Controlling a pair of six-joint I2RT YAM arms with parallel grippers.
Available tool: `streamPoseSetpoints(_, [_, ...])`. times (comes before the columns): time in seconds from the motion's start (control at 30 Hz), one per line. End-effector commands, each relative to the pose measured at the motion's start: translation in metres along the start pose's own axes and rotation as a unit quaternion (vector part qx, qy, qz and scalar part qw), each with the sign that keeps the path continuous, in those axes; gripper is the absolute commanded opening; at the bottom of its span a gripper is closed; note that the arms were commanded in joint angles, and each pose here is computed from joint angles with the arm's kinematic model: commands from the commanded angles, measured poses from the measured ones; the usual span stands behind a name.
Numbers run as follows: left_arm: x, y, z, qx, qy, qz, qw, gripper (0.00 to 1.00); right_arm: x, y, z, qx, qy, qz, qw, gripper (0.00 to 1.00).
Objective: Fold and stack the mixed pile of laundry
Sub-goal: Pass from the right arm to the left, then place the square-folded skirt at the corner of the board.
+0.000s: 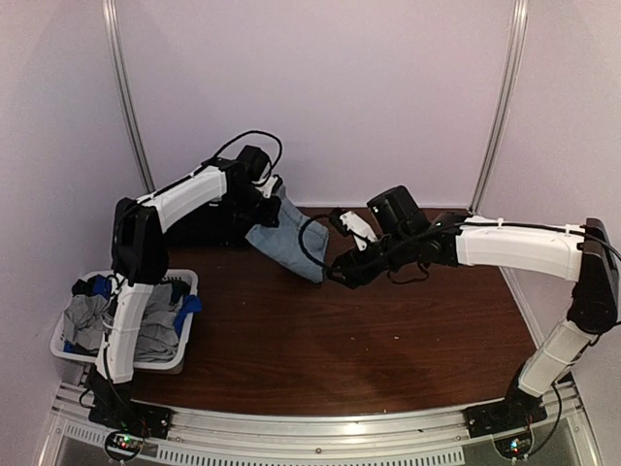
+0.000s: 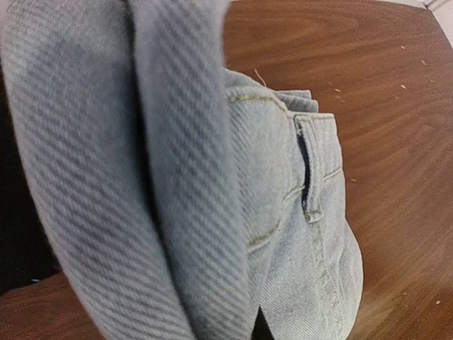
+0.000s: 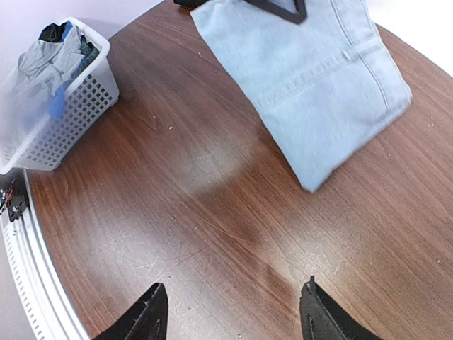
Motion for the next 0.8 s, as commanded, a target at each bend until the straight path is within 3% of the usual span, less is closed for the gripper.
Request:
streamPoseSetpoints(0.0, [-0.037,0.05,-0.022,-0.064,-0.042,0.038,0.996,0.0,0.016,-0.005,-0.003,0.018,0.02,0.022,0.999,0.64])
streamPoseSetpoints(0.37, [-0.105,0.049,-0.069,-0.02,-0.156,0.076,0.985,0.0,0.014,-0.008,0.006,0.021,0.032,0.036,0.999,0.64])
streamPoseSetpoints(0.77, [-0.134,0.048,-0.118,0.047,-0.21,0.084,0.973,0.0,0.016,-0.013,0.015,0.027,0.05,0.037,0.998,0.64])
Point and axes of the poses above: each gripper's point midway between its finger pads, its own z axis out along the fingers, its own y axis along the line the jaws close on, x = y × z, the point moved 2 cm from there along -z, back along the fingers, and after that the axes turned 14 degrees about -z, right-handed, at the moved point
